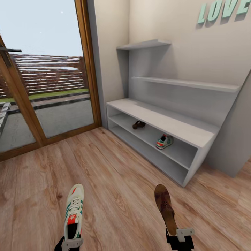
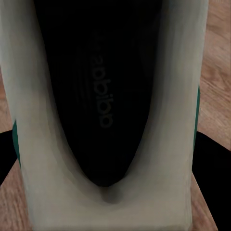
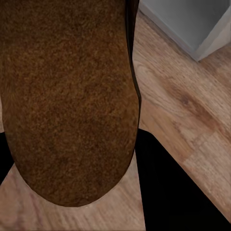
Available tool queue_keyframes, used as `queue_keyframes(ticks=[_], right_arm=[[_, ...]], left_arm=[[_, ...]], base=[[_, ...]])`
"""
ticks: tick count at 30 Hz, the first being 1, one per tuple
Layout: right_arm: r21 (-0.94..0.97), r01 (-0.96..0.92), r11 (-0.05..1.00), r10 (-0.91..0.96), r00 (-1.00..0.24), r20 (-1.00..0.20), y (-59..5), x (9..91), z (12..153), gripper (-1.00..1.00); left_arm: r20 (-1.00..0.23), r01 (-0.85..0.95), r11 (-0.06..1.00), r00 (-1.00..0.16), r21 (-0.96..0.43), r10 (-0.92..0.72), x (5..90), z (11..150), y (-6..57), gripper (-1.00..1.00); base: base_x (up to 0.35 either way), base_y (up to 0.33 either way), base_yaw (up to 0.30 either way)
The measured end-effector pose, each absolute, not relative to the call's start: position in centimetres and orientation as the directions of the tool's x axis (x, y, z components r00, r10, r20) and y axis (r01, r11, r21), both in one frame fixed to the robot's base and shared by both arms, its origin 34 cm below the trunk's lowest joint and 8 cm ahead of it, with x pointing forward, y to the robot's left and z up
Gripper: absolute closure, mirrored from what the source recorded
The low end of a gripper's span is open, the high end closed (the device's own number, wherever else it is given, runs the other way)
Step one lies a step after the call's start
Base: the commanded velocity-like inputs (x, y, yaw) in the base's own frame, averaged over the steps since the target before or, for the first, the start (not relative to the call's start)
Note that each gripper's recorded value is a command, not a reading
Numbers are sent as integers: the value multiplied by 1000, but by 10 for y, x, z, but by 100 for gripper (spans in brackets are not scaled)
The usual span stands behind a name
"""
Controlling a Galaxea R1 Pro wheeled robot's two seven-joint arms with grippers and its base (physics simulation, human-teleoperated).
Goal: Pick up the two gym shoes and the two sandals from the corridor floor and place them onto the hallstand (shoe rack) in the corridor, making sure they are on the rack and not on the floor. Arrange them so the two gym shoes are next to each other and the two sandals are next to each other.
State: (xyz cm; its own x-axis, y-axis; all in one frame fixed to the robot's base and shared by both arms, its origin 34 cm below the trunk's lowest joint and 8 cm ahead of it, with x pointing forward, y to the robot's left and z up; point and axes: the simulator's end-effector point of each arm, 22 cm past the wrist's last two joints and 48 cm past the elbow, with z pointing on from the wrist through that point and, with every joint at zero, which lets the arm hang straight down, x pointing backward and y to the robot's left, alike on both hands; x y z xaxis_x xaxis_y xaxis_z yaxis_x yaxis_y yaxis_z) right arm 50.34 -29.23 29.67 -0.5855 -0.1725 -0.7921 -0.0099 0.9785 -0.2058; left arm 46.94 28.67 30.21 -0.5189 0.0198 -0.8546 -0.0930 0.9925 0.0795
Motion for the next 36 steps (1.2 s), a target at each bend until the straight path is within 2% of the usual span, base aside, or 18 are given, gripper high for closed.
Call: queue_keyframes(ticks=[36], right_arm=[[-206,-11,978,-173,-586,-791,-292,503,296,100]], left_arm=[[-855,-94,992,-518,79,19,470,302,287,100]], base=[[267,242,-271]])
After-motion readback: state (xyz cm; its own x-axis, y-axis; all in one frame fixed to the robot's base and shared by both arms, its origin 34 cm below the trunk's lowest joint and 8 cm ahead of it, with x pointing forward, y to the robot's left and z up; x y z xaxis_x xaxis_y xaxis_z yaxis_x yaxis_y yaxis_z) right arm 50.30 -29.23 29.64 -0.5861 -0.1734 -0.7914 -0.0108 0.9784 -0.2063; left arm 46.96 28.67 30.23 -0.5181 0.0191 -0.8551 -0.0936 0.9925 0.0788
